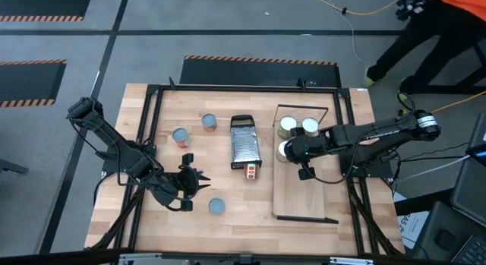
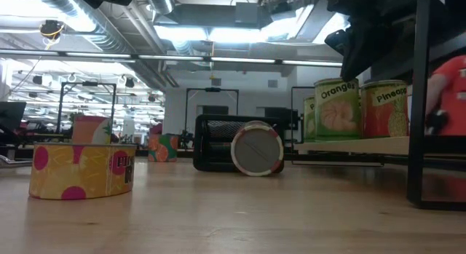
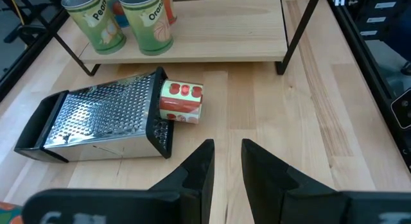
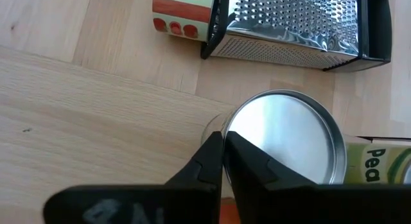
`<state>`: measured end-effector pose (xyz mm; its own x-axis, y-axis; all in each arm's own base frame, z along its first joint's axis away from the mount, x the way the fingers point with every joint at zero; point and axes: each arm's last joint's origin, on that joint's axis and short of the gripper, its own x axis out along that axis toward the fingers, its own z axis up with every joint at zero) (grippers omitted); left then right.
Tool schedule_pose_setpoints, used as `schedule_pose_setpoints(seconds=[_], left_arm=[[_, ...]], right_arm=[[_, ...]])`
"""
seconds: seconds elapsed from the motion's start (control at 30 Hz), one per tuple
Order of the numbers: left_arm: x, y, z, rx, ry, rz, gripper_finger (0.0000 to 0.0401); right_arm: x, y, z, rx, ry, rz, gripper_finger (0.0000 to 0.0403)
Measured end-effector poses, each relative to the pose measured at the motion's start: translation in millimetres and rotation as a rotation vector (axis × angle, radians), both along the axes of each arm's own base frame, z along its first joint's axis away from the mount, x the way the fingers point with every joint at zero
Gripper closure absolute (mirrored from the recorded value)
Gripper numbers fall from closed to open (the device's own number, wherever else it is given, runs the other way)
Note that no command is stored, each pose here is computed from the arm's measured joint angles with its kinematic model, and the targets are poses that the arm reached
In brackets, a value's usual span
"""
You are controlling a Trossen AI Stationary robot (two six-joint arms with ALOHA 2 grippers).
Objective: Pick and place cans onto a shelf
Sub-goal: Put the canned oranges on the shelf, then put the canned mixed fruits on the shelf
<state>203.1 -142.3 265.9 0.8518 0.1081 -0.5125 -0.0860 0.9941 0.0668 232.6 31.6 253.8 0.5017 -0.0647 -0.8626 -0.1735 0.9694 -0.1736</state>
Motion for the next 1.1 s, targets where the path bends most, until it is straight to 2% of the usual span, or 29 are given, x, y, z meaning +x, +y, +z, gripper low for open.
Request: schedule_pose_setpoints(seconds=[0.2, 0.47, 0.6, 0.87, 1.1], left_arm=[[0.0, 0.0, 0.0, 0.000, 0.000, 0.000, 0.0330], [0.5, -0.4, 0.8, -0.007, -0.009, 0.000, 0.0330], [0.7, -0.6, 1.1, -0.010, -0.013, 0.000, 0.0330], [2.6, 2.0, 1.0, -0.005, -0.012, 0.010, 0.0330], [11.3, 15.7, 1.1, -0.010, -0.013, 0.078, 0.0330]], right_arm=[[-0.3, -1.2, -0.2, 0.012, 0.004, -0.027, 0.0365], [-0.4, -2.7, -0.6, 0.013, 0.010, -0.029, 0.0286], [-0.4, -2.7, -0.6, 0.012, 0.010, -0.028, 0.0261], [0.2, -2.8, 3.8, -0.015, 0.017, 0.017, 0.0257], [9.0, -1.5, 36.9, -0.013, -0.092, 0.036, 0.0257]])
